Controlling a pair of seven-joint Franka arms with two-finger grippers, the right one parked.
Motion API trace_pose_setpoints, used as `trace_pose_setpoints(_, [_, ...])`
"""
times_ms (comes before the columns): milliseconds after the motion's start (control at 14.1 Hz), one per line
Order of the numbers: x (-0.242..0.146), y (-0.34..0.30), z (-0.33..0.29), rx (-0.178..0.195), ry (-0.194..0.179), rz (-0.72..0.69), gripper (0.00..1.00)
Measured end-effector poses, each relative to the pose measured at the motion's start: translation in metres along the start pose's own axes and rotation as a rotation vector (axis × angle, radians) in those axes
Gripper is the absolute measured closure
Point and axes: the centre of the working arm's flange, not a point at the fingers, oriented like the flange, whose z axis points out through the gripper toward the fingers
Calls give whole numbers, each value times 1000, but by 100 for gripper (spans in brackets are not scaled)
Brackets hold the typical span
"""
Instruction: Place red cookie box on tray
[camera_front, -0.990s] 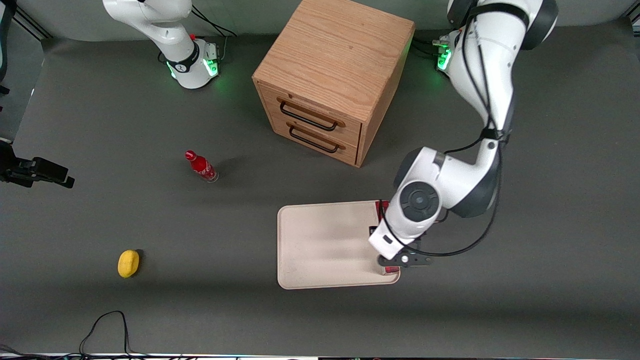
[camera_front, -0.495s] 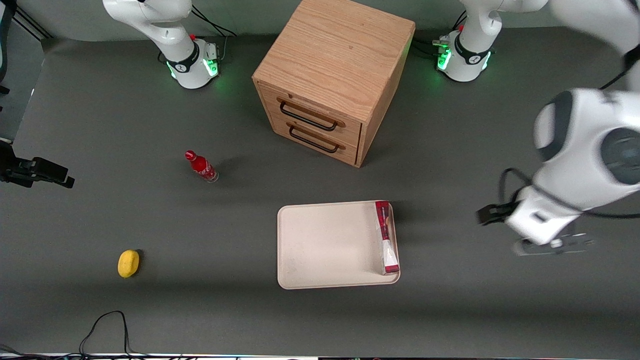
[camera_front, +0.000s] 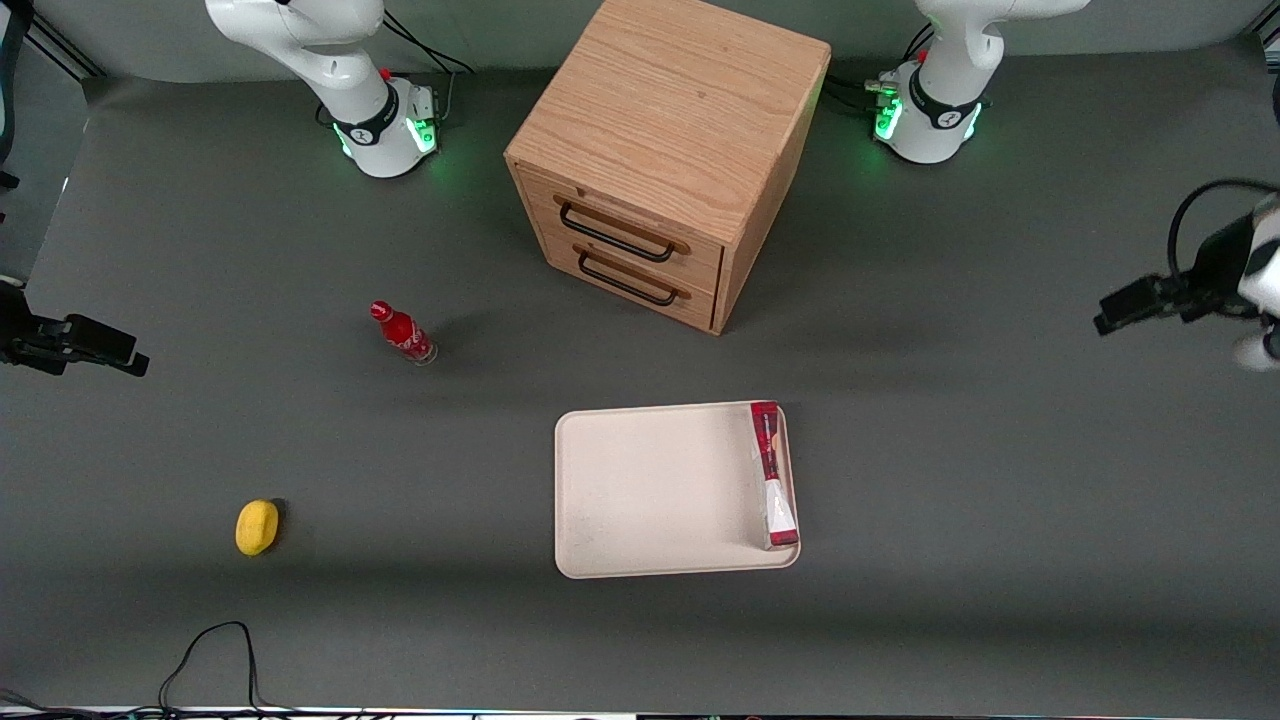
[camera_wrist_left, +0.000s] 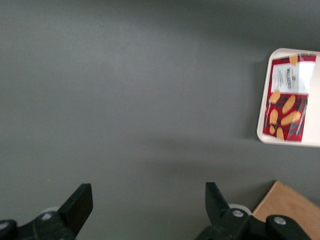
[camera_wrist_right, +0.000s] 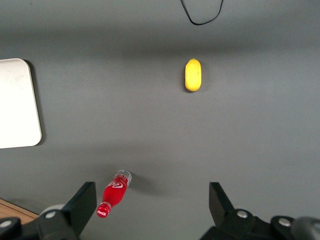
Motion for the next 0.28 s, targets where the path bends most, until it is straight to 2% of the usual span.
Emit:
trace_pose_setpoints(141, [-30,2,-12,6,8,35,0])
trace_pose_setpoints(283, [-52,13,-18,38,13,72,0])
